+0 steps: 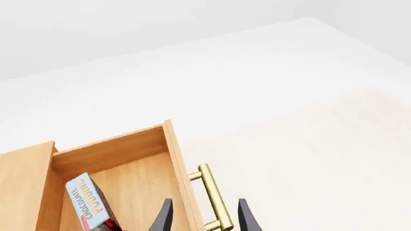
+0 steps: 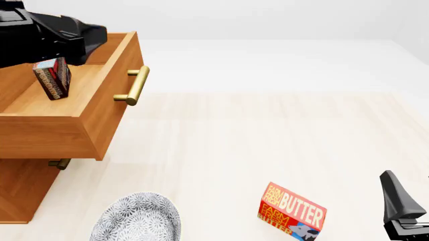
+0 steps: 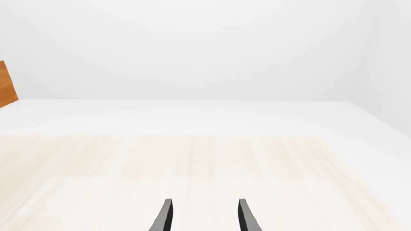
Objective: Put the chocolate pudding in the top drawer of the cabinet and close it.
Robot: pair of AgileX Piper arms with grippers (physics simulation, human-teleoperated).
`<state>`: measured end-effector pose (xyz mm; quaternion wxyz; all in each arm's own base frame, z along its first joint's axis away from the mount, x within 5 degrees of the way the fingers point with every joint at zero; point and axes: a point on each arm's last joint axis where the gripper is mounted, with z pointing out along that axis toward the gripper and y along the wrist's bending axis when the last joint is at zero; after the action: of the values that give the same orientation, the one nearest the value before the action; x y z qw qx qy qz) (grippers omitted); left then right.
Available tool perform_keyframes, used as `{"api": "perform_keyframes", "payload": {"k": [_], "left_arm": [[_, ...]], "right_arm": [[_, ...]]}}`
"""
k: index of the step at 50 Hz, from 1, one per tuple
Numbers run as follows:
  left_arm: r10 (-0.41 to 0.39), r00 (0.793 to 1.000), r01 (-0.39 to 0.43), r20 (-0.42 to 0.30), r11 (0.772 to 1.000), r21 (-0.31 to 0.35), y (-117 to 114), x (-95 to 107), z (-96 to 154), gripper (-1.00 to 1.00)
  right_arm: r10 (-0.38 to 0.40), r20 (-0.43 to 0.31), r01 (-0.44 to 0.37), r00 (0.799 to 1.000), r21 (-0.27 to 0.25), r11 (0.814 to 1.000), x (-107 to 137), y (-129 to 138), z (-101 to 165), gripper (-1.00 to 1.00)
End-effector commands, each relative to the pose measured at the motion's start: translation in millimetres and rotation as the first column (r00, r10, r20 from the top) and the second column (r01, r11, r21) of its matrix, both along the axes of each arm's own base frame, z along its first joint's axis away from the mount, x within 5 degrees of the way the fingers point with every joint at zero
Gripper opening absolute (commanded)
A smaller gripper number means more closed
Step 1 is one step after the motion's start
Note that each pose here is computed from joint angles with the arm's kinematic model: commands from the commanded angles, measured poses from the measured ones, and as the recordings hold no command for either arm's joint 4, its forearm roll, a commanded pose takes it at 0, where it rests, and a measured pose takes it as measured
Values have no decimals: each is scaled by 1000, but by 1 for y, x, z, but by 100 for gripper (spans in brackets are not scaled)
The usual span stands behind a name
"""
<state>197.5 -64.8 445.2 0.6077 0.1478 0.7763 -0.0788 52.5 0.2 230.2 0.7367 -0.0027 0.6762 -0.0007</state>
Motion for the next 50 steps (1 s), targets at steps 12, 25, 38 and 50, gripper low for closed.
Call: {"api": "perform_keyframes", "payload": {"k": [12, 25, 38, 50], "left_arm": [[-191, 978, 188, -85, 982, -33, -58, 14, 6, 100], [-206, 966, 196, -154, 978, -74, -79, 31, -8, 100], [-194, 954, 160, -229, 974, -162, -91, 40, -29, 100], [-204, 937, 154, -285, 970, -188, -106, 48, -37, 100]], "right_arm": [[0, 0, 0, 1000, 0, 1000, 0, 0, 0, 100], [0, 0, 0, 1000, 0, 1000, 0, 0, 0, 100], [0, 0, 0, 1000, 0, 1000, 0, 0, 0, 100], [0, 0, 0, 1000, 0, 1000, 0, 0, 0, 100]]}}
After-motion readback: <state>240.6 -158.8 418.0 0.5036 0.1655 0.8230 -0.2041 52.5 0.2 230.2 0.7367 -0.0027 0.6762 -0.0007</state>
